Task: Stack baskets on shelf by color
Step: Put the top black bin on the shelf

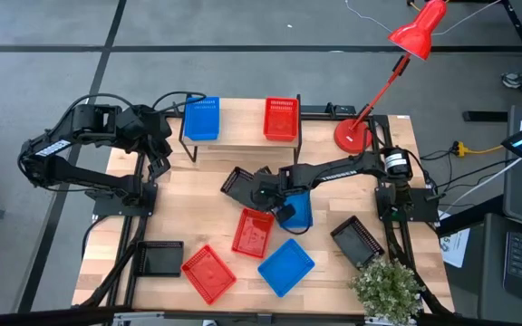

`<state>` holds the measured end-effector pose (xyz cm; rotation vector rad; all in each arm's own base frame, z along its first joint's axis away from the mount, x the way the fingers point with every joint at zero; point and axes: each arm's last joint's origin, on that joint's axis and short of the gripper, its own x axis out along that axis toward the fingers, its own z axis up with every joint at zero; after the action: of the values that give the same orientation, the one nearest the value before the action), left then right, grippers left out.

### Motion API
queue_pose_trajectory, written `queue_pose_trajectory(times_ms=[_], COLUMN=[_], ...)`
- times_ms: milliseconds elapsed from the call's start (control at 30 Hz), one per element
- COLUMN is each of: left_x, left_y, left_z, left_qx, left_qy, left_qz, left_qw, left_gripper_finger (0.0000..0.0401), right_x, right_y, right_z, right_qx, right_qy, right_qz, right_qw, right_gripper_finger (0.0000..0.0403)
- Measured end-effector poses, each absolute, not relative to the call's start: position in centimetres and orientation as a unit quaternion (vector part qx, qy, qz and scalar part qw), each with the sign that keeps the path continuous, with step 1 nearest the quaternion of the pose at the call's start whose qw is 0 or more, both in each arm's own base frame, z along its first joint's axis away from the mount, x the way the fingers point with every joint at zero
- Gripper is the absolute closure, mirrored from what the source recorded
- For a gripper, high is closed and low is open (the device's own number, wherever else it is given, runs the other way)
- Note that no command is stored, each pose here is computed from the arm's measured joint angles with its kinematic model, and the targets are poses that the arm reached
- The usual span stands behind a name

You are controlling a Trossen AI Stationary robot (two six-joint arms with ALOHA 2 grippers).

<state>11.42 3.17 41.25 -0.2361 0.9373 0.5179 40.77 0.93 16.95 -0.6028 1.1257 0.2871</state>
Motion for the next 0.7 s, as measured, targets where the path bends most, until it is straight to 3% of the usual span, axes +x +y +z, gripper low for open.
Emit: queue_pose_trajectory(times_ms=[133, 433, 700], left_x=[11.4, 11.4, 11.4], left_y=[3.2, 3.2, 3.2], left_z=[41.2, 41.2, 41.2], left_qx=[-0.112, -0.108, -0.107], left_qy=[0.446, 0.445, 0.445], left_qz=[0.246, 0.250, 0.253], left_qw=[0.853, 0.853, 0.852], left_gripper_finger=[0.0335, 0.0335, 0.0335], right_x=[40.8, 41.6, 42.6], right_y=[1.4, 4.6, 6.6], right_z=[17.3, 22.0, 29.8], right_qx=[-0.253, -0.251, -0.262], right_qy=[0.531, 0.532, 0.465], right_qz=[0.117, 0.117, 0.121], right_qw=[0.801, 0.800, 0.837], right_gripper_finger=[0.0390, 0.0398, 0.0399])
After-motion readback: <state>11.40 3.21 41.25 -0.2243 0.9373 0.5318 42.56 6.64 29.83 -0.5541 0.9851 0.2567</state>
